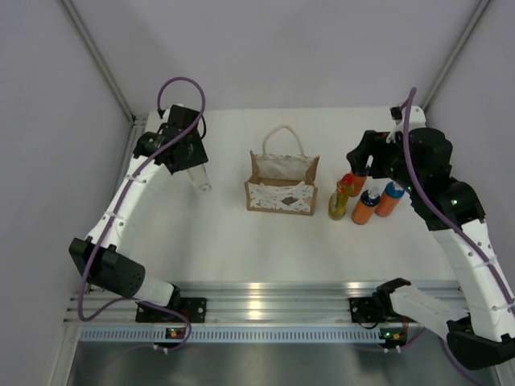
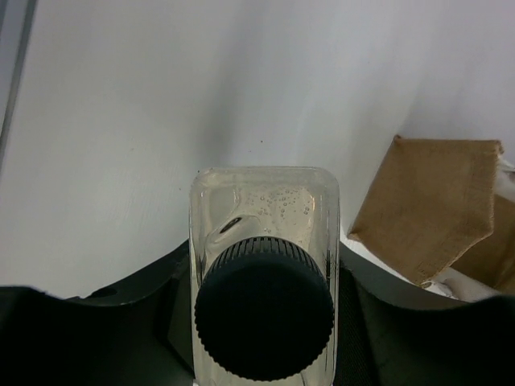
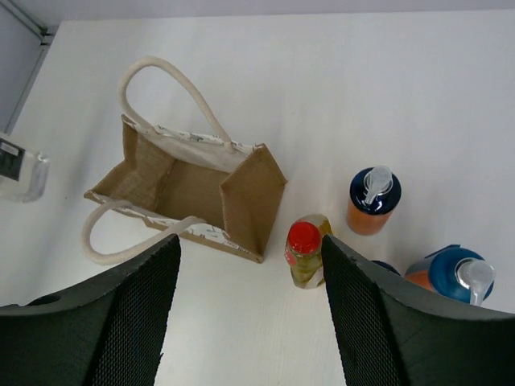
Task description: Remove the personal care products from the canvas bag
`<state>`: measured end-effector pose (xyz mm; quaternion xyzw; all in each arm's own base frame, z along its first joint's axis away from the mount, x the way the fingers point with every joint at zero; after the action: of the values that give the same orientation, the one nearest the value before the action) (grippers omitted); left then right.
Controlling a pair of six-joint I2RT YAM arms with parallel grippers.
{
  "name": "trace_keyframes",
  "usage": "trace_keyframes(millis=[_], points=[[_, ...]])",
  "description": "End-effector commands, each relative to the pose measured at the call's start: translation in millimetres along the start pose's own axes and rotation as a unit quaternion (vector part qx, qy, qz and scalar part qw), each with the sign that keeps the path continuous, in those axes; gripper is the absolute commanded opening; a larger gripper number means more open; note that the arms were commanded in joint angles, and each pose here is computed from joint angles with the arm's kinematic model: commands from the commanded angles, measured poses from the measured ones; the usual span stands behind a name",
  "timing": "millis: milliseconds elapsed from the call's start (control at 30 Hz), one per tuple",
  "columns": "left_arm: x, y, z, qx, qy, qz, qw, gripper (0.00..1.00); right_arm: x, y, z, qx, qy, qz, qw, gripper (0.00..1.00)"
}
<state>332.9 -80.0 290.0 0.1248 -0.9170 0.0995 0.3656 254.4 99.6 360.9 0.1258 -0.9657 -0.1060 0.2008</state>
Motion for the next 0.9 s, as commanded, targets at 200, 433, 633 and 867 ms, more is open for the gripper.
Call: trace_keyframes(millis=[200,433,633,867], points=[[-36,-14,17,-0.012,-0.023,0.042,0.999,0.0,63,-12,-29,0.028,-0.054,0.034,0.998,0.73],[-62,-13,45,0.005,-0.019,0.047,0.999,0.0,89,-16,-20,0.028,-0.058,0.033,0.997,0.82],[-74,-12,56,0.009,-0.019,0.047,0.999,0.0,103,-21,-14,0.028,-0.054,0.045,0.997,0.85],[-82,-10,66,-0.004,-0.013,0.033,0.999,0.0,111,-22,-12,0.022,-0.053,0.046,0.997,0.89]])
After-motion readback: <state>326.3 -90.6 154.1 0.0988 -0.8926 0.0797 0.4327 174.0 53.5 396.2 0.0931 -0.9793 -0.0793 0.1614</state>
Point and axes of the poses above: each gripper's point midway between its finger pads, its own x axis back along the fingers, its own y axis along the line the jaws close on, z = x × y, the point moved 3 cm from there along x, back along the fingers, and after that the axes turned 2 degrees about -x, right-handed, at the moved point
